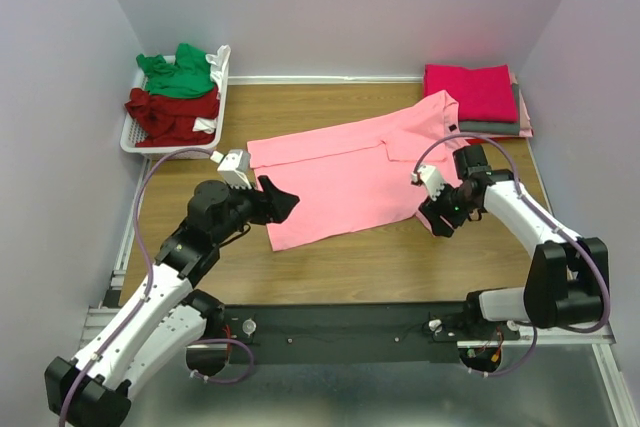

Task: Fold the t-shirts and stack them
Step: Fold the tshirt

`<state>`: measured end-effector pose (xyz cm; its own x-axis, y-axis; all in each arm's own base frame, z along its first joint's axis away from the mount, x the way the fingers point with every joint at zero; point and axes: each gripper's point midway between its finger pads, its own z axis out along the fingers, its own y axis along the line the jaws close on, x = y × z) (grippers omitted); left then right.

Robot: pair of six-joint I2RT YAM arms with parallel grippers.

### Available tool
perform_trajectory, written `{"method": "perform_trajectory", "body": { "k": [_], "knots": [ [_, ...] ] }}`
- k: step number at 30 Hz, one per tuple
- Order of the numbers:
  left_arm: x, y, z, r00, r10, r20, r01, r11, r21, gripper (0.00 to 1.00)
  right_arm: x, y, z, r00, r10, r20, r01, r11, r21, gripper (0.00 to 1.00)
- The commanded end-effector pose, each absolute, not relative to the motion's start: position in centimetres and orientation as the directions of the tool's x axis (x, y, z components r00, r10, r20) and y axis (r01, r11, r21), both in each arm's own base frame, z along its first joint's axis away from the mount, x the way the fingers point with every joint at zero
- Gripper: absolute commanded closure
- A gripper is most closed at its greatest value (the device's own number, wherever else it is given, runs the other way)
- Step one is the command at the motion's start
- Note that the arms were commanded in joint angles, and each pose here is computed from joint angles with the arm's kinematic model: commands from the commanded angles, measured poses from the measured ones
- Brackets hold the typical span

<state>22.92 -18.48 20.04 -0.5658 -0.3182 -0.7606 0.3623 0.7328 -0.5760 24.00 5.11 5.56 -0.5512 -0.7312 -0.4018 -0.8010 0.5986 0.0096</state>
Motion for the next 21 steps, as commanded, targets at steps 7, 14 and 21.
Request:
{"method": "perform_trajectory", "body": {
  "k": [7,14,21],
  "knots": [
    [23.4,-17.4,22.0,-0.471,-0.293,-0.832,0.398,0.772,-0.497,0.20,23.8,4.9,3.0,-0.610,-0.741,-0.280,-0.772,0.636,-0.004,0.37],
    [23.3,-17.6,22.2,-0.464,-0.291,-0.836,0.415,0.763,-0.496,0.20,23.0,6.0,2.2,-0.615,-0.741,-0.271,-0.777,0.628,0.048,0.41],
    [23.2,-17.6,22.2,-0.462,-0.291,-0.838,0.422,0.758,-0.497,0.20,22.0,6.6,1.1,-0.620,-0.746,-0.243,-0.781,0.617,0.101,0.57]
  ]
}}
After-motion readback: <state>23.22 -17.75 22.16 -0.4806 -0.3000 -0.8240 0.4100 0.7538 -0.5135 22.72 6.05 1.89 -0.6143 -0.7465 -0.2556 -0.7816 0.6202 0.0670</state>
